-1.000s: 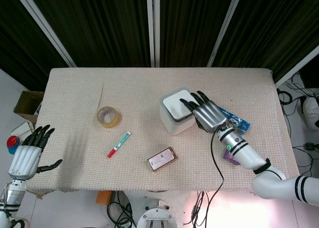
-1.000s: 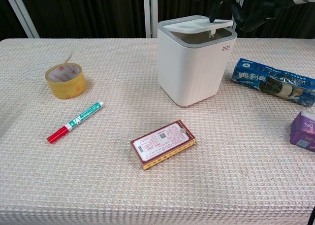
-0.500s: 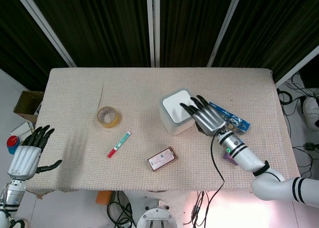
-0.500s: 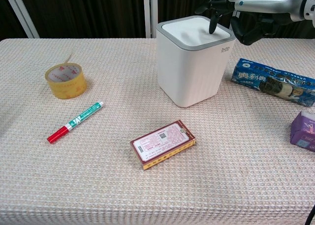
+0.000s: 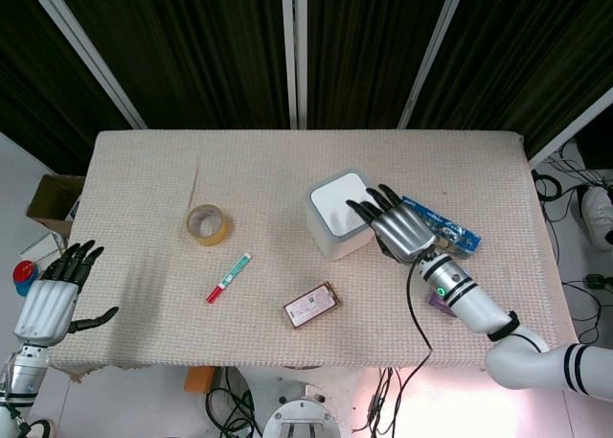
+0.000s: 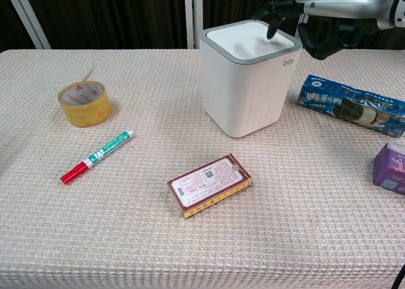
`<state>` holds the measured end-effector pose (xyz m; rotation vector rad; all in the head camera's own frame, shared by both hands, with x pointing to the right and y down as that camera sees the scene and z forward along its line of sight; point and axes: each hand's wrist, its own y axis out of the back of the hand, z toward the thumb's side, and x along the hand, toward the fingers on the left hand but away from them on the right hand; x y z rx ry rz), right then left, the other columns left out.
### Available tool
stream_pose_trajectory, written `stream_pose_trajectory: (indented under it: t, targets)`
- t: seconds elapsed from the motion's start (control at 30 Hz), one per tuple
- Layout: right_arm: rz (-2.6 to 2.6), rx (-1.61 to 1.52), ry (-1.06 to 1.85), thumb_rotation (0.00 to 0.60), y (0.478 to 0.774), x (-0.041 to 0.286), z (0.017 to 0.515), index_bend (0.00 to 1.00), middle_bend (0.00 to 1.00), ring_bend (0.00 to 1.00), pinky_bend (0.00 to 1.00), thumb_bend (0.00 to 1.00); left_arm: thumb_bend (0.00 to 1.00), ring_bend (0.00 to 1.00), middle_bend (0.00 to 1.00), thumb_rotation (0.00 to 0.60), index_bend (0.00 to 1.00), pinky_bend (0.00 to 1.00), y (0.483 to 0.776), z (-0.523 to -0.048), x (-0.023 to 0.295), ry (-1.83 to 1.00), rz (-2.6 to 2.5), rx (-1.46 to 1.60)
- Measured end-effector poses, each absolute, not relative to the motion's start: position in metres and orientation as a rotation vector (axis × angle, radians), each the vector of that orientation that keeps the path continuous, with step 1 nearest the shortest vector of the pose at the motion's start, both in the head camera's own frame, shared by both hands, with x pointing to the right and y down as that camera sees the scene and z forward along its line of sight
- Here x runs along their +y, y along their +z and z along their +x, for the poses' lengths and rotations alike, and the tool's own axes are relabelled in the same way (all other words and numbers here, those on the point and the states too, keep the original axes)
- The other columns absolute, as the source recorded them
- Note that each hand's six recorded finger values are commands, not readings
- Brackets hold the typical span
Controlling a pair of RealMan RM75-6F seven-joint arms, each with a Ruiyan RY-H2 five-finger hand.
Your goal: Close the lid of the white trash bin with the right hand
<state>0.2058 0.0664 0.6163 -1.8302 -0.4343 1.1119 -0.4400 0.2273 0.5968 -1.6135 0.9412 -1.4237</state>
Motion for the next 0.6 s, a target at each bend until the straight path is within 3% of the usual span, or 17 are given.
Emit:
stream_pose_trajectory:
  t: [0.1,0.17,0.27,0.6]
  targets:
    - [-1.759,-0.475,1.097,0.585,0.603,0.064,0.215,0.00,0.01,0.00,0.00,0.68,0.16,0.04,0.05,0.422,0.08,0.21,0.596,-0.441,0.227,-1.420,-1.612,0.948]
    - [-1.707,-0.513,1.110,0.584,0.594,0.067,0.229,0.00,0.00,0.00,0.00,0.54,0.16,0.04,0.05,0.425,0.08,0.21,0.596,-0.442,0.227,-1.421,-1.612,0.952]
    - [-1.627,-0.576,1.175,0.582,0.588,0.079,0.264,0.00,0.00,0.00,0.00,0.42,0.16,0.04,0.05,0.420,0.08,0.21,0.596,-0.446,0.228,-1.426,-1.609,0.959]
    - [-1.398,-0.803,1.501,0.584,0.595,0.163,0.414,0.00,0.00,0.00,0.00,0.30,0.16,0.04,0.05,0.423,0.08,0.21,0.602,-0.449,0.227,-1.427,-1.620,0.966]
